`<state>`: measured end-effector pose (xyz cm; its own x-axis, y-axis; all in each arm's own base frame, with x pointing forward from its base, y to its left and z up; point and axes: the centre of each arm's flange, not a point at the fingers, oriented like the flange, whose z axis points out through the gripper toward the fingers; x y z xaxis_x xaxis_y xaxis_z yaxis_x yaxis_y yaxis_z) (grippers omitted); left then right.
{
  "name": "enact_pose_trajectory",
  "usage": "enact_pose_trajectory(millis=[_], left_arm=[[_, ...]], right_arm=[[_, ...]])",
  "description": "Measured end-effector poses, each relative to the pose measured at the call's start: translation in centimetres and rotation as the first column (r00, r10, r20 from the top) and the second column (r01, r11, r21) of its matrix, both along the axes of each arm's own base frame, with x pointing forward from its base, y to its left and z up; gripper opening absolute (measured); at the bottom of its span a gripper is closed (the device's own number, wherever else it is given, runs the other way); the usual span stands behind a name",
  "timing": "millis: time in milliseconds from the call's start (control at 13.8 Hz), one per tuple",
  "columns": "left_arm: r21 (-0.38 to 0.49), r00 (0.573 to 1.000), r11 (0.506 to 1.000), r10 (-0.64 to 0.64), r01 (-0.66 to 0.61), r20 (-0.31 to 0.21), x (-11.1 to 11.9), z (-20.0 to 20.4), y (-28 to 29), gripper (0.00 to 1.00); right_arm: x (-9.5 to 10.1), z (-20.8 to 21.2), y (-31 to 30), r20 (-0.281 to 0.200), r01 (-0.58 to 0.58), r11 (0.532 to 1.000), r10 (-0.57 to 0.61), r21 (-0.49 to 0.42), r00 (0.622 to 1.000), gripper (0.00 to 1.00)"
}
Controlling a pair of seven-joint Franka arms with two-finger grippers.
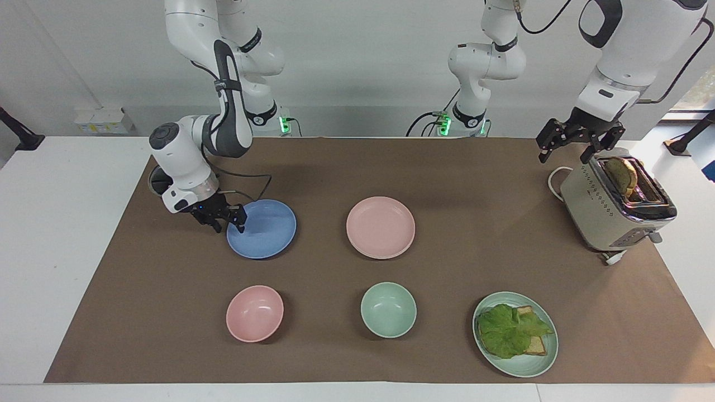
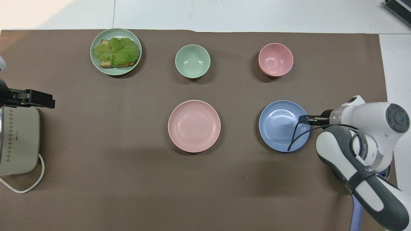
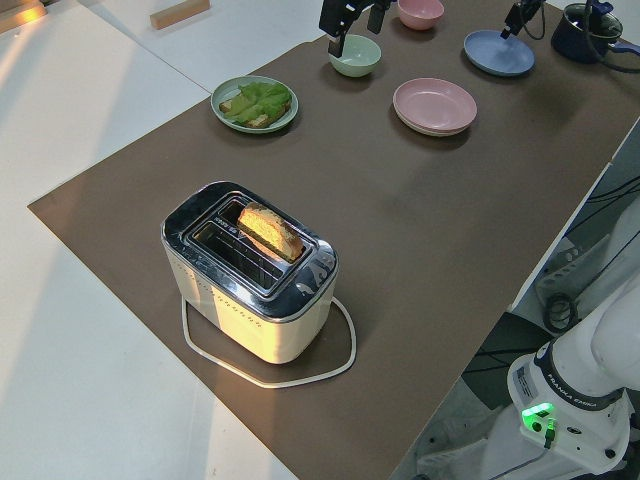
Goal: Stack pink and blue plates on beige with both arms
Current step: 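Grasp the blue plate rim with the right gripper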
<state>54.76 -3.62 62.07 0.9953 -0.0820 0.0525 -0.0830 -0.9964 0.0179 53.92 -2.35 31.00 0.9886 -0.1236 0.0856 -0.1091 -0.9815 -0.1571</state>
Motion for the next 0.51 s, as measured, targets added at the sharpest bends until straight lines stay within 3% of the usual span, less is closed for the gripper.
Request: enact_pose_trajectory(millis=[290,363,508], left_arm=[[0.000,1.000,1.000,0.000,0.000,0.000,0.00,0.00,0.00,1.00],[0.000,1.000,1.000,0.000,0.000,0.000,0.00,0.00,0.00,1.00],[0.000,1.000,1.000,0.000,0.000,0.001,-0.06,0.12,0.03,1.00]], right_arm=[[-0.21,-0.25,0.03,-0.011,-0.001,1.000,0.001,0.002,1.000,0.11],[-0.27,-0.29,0.06,-0.018,-0.001,1.000,0.001,0.004,1.000,0.04],[-0.33,-0.24,0.06,-0.033,-0.003,1.000,0.003,0.009,0.999,0.04]])
